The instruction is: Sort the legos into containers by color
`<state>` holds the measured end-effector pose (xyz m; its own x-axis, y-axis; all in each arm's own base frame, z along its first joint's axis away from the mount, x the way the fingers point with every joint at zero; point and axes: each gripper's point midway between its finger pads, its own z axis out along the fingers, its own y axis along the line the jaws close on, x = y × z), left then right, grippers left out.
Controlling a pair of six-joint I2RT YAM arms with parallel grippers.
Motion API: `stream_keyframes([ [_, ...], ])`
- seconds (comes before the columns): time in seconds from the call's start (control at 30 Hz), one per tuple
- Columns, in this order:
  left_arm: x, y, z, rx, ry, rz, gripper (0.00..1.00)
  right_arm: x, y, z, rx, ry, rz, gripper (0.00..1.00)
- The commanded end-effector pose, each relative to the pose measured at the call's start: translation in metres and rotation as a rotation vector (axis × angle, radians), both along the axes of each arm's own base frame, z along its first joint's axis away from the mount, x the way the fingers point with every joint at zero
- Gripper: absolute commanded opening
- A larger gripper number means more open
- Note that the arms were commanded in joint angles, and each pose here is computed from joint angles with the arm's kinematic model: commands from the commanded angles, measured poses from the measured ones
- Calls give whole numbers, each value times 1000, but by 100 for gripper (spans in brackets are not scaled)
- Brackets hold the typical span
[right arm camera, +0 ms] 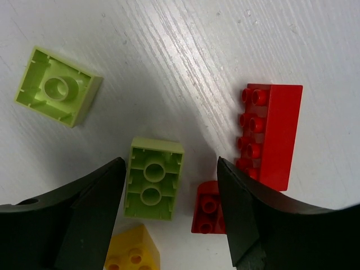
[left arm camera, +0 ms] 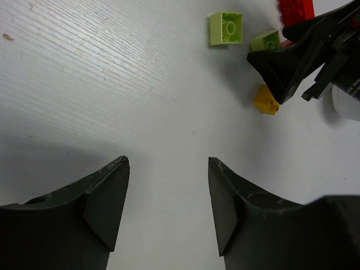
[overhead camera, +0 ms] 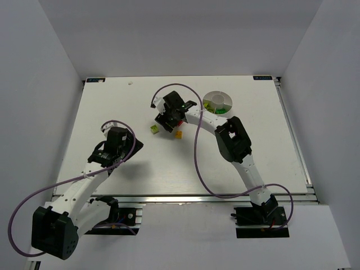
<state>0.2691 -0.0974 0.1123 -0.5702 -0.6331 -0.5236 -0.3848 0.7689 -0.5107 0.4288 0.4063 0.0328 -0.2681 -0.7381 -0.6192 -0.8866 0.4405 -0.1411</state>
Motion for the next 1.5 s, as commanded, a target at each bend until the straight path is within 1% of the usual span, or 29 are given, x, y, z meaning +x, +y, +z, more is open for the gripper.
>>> stream_keyframes([
  [0.0, 2, 0, 7, -13, -30, 4, 68, 6, 8, 12, 43, -1, 9, 70],
  [0.1, 1, 0, 7, -17, -31, 5, 68, 3, 9, 10, 51, 10, 32, 65],
  [0.17, 1, 0, 8, -18, -32, 3, 68, 1, 11, 11, 58, 14, 49, 59],
  [0.2, 1, 0, 7, -17, -31, 5, 68, 0, 13, 13, 68, 17, 61, 56],
  [0.23, 0, 0, 7, -17, -31, 5, 68, 0, 13, 15, 74, 18, 66, 49],
  [0.3, 1, 0, 8, -18, -34, 5, 68, -1, 16, 24, 105, 19, 83, 42],
  [0.33, 1, 0, 8, -18, -34, 5, 68, -1, 18, 28, 117, 18, 85, 34],
  [0.4, 2, 0, 10, -21, -39, 6, 68, -2, 20, 52, 170, 11, 104, 22],
  [0.43, 1, 0, 9, -21, -38, 4, 68, -3, 19, 61, 191, 10, 108, 9],
  [0.47, 2, -1, 10, -24, -40, 2, 68, -5, 22, 94, 255, -25, 132, 3],
  [0.5, 1, -1, 9, -25, -40, 3, 68, -12, 18, 97, 270, -17, 142, 0],
  [0.53, 2, -1, 9, -27, -41, 2, 68, -12, 12, 109, 297, -24, 143, 0],
  [0.57, 1, -1, 8, -28, -41, 1, 68, -21, 9, 149, 372, -60, 186, 0],
  [0.63, 2, -3, 8, -35, -45, -3, 68, -26, -14, 159, 439, -60, 196, 0],
  [0.67, 1, -3, 8, -36, -45, -4, 68, -38, -23, 197, 529, -67, 217, 0],
  [0.7, 1, -3, 7, -37, -44, -5, 68, -37, -32, 212, 580, -88, 217, 0],
  [0.73, 2, -3, 9, -37, -49, -6, 68, -30, -57, 204, 594, -58, 159, 0],
  [0.77, 2, -3, 8, -37, -49, -6, 68, -33, -70, 226, 634, -79, 141, 0],
  [0.83, 2, -3, 8, -39, -51, -8, 68, -17, -108, 229, 675, -54, 4, 0],
  [0.9, 3, -4, 8, -44, -58, -10, 68, -9, -139, 247, 726, -60, -109, 0],
  [0.93, 3, -5, 6, -47, -54, -12, 68, 3, -168, 245, 738, -65, -194, 0],
  [0.97, 4, -6, 6, -51, -55, -16, 68, 9, -182, 256, 762, -98, -242, 0],
  [1.03, 5, -8, 5, -56, -55, -21, 68, 28, -223, 259, 796, -95, -391, 0],
  [1.1, 7, -11, 4, -66, -57, -30, 68, 41, -245, 256, 824, -72, -465, 0],
  [1.13, 7, -12, 4, -69, -54, -33, 68, 50, -266, 254, 853, -42, -542, 0],
  [1.23, 10, -14, 3, -72, -48, -41, 68, 70, -281, 246, 900, 37, -603, 0],
  [1.27, 10, -15, 3, -72, -46, -44, 68, 83, -296, 242, 898, 26, -634, 0],
  [1.33, 10, -15, 3, -72, -45, -44, 68, 96, -304, 241, 875, -16, -637, 0],
  [1.47, 8, -14, 1, -75, -43, -35, 68, 120, -313, 214, 835, 7, -680, 0],
])
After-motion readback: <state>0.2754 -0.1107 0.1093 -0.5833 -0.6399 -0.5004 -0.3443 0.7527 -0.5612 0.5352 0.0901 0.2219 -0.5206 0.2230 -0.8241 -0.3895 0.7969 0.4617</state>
